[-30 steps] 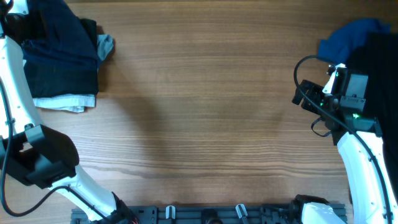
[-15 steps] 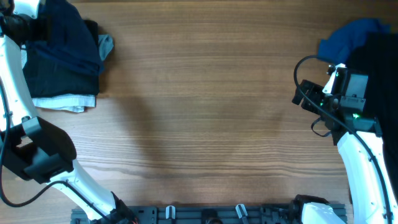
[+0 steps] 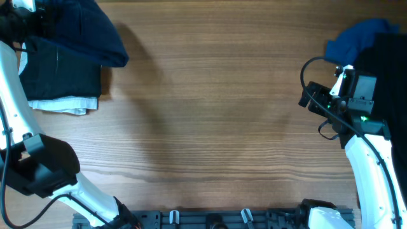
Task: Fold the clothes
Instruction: 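Place the shorts on top of the folded stack with the left gripper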
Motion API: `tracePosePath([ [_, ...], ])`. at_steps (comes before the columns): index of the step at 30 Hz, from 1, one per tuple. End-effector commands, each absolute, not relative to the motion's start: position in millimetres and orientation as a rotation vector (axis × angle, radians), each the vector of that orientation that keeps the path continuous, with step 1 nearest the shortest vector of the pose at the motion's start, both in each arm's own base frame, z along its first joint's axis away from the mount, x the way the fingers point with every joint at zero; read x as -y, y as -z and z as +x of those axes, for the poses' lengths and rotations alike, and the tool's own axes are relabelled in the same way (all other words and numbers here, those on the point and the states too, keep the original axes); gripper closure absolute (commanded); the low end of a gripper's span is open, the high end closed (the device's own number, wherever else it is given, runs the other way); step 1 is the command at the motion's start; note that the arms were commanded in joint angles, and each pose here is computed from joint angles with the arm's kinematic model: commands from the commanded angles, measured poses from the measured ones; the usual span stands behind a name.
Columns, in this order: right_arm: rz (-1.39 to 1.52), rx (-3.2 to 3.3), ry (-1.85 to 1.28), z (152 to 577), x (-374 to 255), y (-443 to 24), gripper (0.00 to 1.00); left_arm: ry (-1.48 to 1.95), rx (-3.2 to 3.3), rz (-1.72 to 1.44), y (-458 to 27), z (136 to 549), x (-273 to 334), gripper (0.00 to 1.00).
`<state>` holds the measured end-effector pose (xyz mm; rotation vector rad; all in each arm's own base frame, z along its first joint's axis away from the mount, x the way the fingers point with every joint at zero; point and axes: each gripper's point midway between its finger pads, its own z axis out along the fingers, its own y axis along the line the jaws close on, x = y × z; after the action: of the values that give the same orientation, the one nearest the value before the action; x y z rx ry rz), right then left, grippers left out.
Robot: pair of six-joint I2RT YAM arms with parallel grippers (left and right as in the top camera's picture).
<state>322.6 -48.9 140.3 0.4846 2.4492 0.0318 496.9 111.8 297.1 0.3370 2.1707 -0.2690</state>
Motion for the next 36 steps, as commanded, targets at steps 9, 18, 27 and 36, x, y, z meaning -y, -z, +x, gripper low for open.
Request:
tracePosePath([
  [9, 0.504, -2.444, -0.002, 323, 54, -140, 0.00, 0.224, -2.188, 0.439, -271, 508, -123, 0.96],
  [18, 0.504, -2.444, -0.002, 323, 54, -140, 0.00, 0.146, -2.258, 0.424, -231, 518, -157, 0.96],
  [27, 0.504, -2.444, -0.002, 323, 54, -140, 0.00, 0.094, -2.407, 0.254, -169, 506, -223, 0.96],
  [36, 0.504, -2.444, -0.002, 323, 54, -140, 0.00, 0.043, -2.369, 0.030, -178, 490, -281, 0.92],
])
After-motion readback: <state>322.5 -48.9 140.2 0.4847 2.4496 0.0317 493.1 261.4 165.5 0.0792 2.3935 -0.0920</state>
